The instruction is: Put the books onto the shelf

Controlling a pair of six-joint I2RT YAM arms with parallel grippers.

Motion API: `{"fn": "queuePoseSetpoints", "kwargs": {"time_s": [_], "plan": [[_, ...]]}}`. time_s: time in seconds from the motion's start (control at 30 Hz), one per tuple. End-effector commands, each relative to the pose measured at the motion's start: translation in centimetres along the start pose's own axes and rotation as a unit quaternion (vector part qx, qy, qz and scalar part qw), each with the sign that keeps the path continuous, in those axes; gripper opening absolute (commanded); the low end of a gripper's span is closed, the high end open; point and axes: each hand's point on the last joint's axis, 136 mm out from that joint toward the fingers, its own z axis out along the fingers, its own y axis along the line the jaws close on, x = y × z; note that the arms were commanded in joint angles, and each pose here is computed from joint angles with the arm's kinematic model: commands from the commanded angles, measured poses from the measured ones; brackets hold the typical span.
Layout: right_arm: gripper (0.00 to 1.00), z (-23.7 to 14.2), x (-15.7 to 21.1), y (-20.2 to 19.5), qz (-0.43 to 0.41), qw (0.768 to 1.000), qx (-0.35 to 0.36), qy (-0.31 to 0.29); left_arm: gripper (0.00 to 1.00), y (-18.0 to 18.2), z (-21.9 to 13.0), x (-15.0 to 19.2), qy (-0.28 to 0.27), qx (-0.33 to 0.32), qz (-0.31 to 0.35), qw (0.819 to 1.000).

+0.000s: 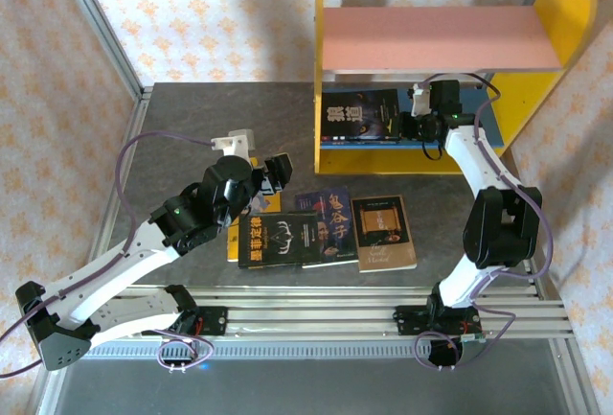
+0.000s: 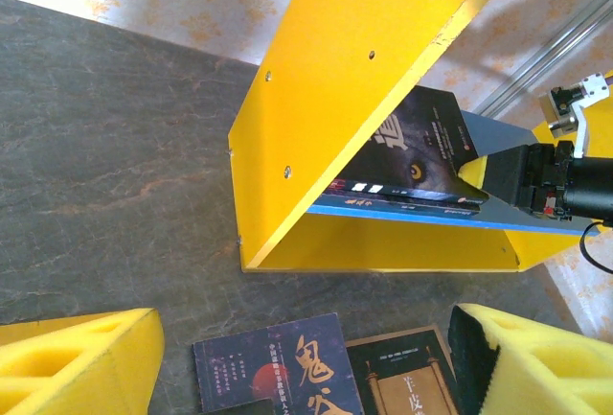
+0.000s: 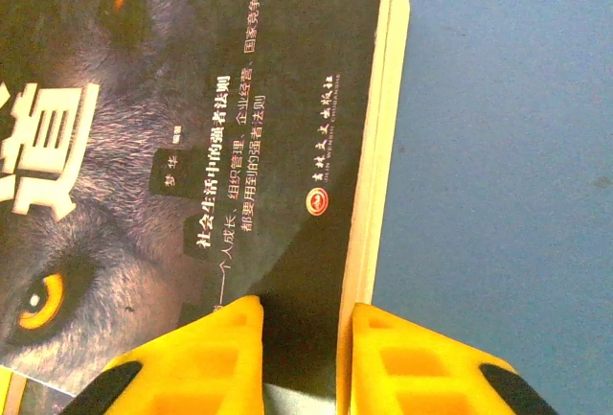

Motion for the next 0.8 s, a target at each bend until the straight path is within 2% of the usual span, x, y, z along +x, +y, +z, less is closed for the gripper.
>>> {"fn": "queuePoseSetpoints", "kwargs": {"time_s": [0.0, 0.17, 0.5, 0.77], "plan": [[0.21, 0.3, 3.1, -1.0, -0.010, 0.998, 0.024, 0.051, 0.78, 1.0, -0.5, -0.4, -0.011, -0.014, 0.000, 1.000], [0.21, -0.1, 3.1, -2.2, -0.009, 0.998, 0.041, 0.049, 0.78, 1.0, -0.6, -0.5, -0.012, -0.013, -0.001, 1.000], [0.21, -0.5, 2.7, -2.4, -0.002, 0.999, 0.022, 0.044, 0.78, 1.2, -0.8, -0.5, -0.013, -0.014, -0.003, 1.000], [0.21, -1.2, 3.0, -0.6, -0.022, 0.999, -0.027, 0.037, 0.78, 1.2, -0.9, -0.4, -0.014, -0.015, -0.003, 1.000]]}}
